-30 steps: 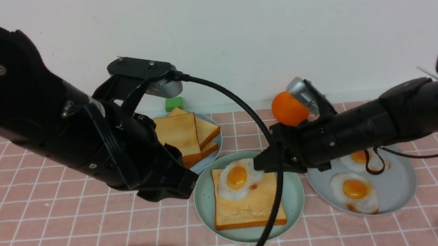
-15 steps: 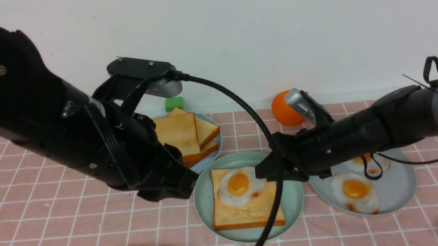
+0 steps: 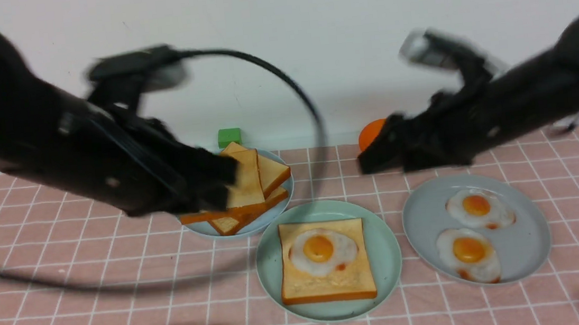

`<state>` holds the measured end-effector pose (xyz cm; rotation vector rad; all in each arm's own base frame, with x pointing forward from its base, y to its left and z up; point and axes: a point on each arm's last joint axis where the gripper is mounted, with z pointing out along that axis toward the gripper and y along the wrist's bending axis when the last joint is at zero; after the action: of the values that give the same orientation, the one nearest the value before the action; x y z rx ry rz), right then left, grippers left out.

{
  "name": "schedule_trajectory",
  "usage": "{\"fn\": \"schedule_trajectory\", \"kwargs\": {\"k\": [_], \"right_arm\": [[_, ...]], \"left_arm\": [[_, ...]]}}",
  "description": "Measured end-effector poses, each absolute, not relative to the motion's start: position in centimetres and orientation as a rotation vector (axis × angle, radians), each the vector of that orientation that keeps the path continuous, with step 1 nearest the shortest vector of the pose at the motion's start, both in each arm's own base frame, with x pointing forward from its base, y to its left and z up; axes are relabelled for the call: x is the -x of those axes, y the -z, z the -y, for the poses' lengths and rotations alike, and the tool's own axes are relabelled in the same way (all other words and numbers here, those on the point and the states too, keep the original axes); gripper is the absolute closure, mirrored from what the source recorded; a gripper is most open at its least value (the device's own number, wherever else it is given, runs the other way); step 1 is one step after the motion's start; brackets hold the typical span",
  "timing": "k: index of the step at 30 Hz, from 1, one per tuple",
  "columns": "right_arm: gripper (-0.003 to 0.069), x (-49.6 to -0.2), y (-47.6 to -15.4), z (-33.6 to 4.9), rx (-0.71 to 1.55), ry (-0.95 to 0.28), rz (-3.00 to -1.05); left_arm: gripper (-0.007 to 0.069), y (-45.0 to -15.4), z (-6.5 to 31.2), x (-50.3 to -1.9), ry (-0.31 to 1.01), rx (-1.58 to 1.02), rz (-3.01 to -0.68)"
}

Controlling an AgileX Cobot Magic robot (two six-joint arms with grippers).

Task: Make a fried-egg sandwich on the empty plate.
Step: Use the left arm to grab a slice of bread

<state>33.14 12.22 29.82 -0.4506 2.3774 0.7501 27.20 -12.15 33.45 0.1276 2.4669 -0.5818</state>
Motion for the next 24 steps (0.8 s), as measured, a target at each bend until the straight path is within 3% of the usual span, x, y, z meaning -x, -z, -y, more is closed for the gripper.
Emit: {"fn": "schedule_trajectory", "kwargs": {"k": [7, 14, 19, 24], "right_arm": [[0.0103, -29.2, -34.1, -10.6, 0.392, -0.654, -2.392], [0.0106, -26.5, -33.8, -10.3, 0.433, -0.691, -2.402], [0.0109, -26.2, -33.9, -10.6, 0.444, -0.750, -2.384], [0.0109, -26.1, -34.1, -10.9, 0.449, -0.800, -2.369]], "left_arm": [[0.0349, -29.6, 6.6, -31.8, 0.702, 0.254, -2.551], [0.0279, -23.4, 4.5, -36.3, 0.930, 0.453, -2.558], [0.0265, -19.1, 4.5, -39.1, 0.969, 0.501, -2.583], [0.0263, -17.9, 4.4, -40.6, 0.943, 0.488, -2.597]]}}
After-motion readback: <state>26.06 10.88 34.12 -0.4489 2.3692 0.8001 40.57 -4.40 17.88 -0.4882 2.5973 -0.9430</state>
